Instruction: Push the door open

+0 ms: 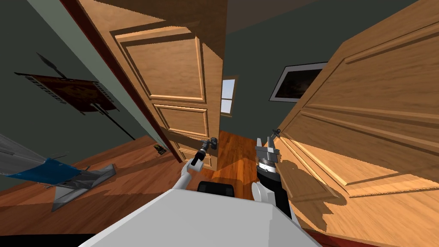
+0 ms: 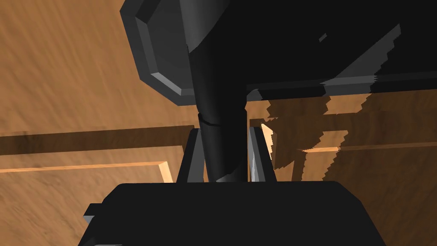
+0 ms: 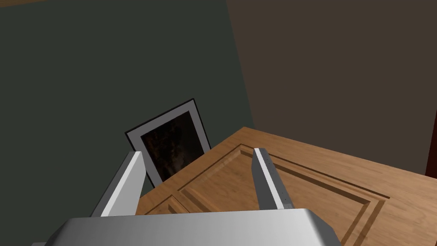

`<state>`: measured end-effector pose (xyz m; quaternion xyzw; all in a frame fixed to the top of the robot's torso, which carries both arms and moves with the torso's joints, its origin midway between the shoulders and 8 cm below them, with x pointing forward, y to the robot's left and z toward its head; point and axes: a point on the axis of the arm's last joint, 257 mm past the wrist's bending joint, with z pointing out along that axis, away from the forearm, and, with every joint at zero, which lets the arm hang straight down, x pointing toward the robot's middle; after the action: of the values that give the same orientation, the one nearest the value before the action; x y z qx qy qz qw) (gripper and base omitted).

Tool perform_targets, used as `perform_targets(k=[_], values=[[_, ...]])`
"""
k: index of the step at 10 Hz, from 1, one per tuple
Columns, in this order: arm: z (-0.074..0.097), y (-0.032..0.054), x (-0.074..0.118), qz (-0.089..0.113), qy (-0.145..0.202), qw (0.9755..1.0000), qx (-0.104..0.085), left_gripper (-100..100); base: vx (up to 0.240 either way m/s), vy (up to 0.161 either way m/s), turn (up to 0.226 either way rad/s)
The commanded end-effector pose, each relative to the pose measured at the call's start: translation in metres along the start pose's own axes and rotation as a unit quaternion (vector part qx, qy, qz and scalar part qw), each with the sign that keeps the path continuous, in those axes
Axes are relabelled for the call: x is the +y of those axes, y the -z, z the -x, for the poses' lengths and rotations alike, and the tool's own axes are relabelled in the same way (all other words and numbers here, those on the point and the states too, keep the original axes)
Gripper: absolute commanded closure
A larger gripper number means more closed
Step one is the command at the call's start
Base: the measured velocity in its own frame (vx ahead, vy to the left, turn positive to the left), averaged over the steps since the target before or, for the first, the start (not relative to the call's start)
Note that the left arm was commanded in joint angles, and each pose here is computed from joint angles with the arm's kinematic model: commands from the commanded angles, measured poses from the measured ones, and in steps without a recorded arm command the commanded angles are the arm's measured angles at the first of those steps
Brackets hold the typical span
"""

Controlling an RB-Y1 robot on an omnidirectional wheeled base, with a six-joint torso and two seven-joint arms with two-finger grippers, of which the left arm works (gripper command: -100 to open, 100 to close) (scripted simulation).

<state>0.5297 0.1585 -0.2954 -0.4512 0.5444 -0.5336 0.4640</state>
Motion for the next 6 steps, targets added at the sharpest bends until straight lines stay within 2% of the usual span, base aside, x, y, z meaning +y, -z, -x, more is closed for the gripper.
perform_targets(k=[1, 6], values=[[0.02, -0.0006, -0.005, -0.005, -0.006, 0.9998, -0.016, 100, 0.123, -0.094, 0.084], [0.045, -0.0006, -0.004, -0.003, -0.007, 0.9991, -0.042, 100, 0.104, -0.103, 0.067]])
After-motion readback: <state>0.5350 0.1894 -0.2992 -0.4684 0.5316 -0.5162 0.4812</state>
